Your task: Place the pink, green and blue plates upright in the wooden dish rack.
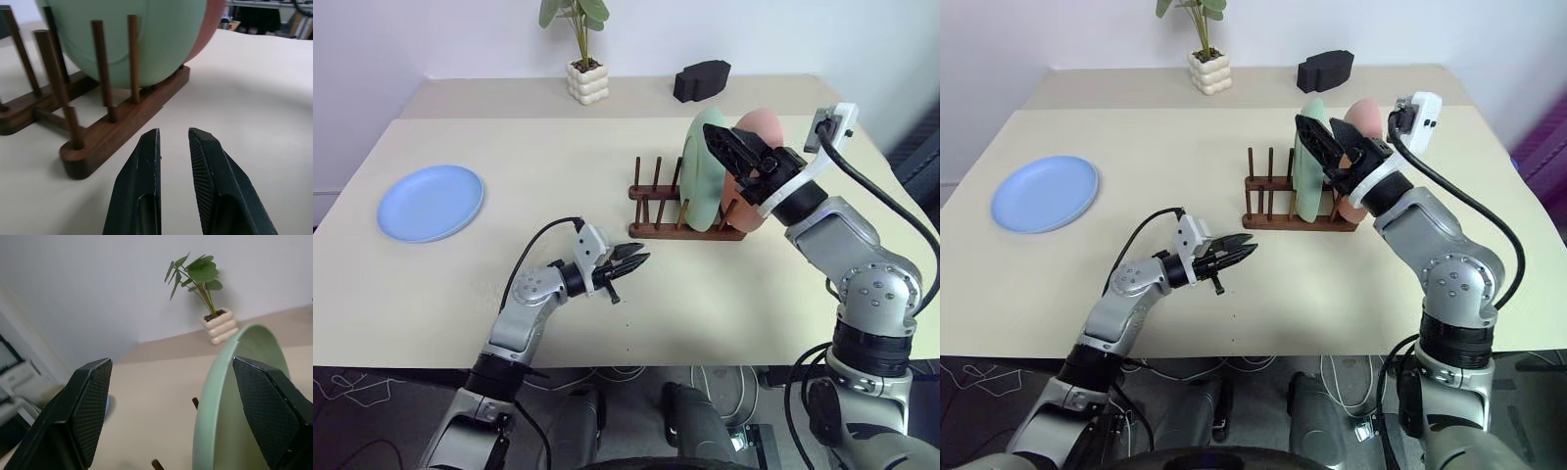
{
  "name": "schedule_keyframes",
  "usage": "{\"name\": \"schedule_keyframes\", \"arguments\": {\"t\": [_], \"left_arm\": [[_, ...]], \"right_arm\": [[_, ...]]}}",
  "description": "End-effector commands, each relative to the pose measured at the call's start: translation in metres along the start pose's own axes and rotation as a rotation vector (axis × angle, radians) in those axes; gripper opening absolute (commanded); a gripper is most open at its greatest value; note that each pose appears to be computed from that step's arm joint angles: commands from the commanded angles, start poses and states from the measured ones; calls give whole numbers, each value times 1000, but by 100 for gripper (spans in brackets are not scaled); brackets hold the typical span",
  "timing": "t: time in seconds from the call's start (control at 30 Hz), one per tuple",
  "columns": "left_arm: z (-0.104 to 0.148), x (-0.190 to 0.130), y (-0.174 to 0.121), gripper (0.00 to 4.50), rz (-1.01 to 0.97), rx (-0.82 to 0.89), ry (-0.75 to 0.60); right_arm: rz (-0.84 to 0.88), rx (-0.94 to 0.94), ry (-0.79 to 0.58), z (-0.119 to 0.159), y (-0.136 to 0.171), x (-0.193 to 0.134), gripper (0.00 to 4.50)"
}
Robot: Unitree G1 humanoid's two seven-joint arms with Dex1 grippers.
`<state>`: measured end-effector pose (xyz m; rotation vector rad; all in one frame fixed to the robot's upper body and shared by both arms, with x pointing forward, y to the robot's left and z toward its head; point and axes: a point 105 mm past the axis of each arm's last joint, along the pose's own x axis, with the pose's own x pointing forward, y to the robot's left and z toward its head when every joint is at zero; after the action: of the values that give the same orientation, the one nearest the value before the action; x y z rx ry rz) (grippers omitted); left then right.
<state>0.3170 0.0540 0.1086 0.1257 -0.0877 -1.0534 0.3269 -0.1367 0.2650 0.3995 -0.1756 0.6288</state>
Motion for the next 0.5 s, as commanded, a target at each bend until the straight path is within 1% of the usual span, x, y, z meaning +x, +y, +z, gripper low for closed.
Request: {"name": "schedule_keyframes", "arguments": {"t": [0.03,0.13,0.17,0.2,0.27,0.33,0.37,0.43,0.5], "left_arm": [[17,-8,8,93,30,34,-49],[22,-20,21,93,74,-32,-58],[26,-26,28,93,104,-44,-68],[30,-35,42,117,160,-83,-75],[37,-52,71,180,296,-110,-81],[45,-68,95,273,421,-96,-84],[48,-72,102,328,454,-92,-88],[58,-96,135,439,643,-38,-64],[69,-130,170,446,892,6,-34]], "right_arm": [[51,-191,-17,22,16,-6,397],[47,-371,-10,34,14,-13,397],[54,-502,-7,40,15,-14,397],[75,-608,4,43,18,-15,400],[140,-744,20,43,29,-12,402],[214,-819,44,35,40,-8,402],[238,-843,52,32,43,-6,402],[333,-862,69,17,59,1,402],[408,-882,85,2,70,8,402]]}}
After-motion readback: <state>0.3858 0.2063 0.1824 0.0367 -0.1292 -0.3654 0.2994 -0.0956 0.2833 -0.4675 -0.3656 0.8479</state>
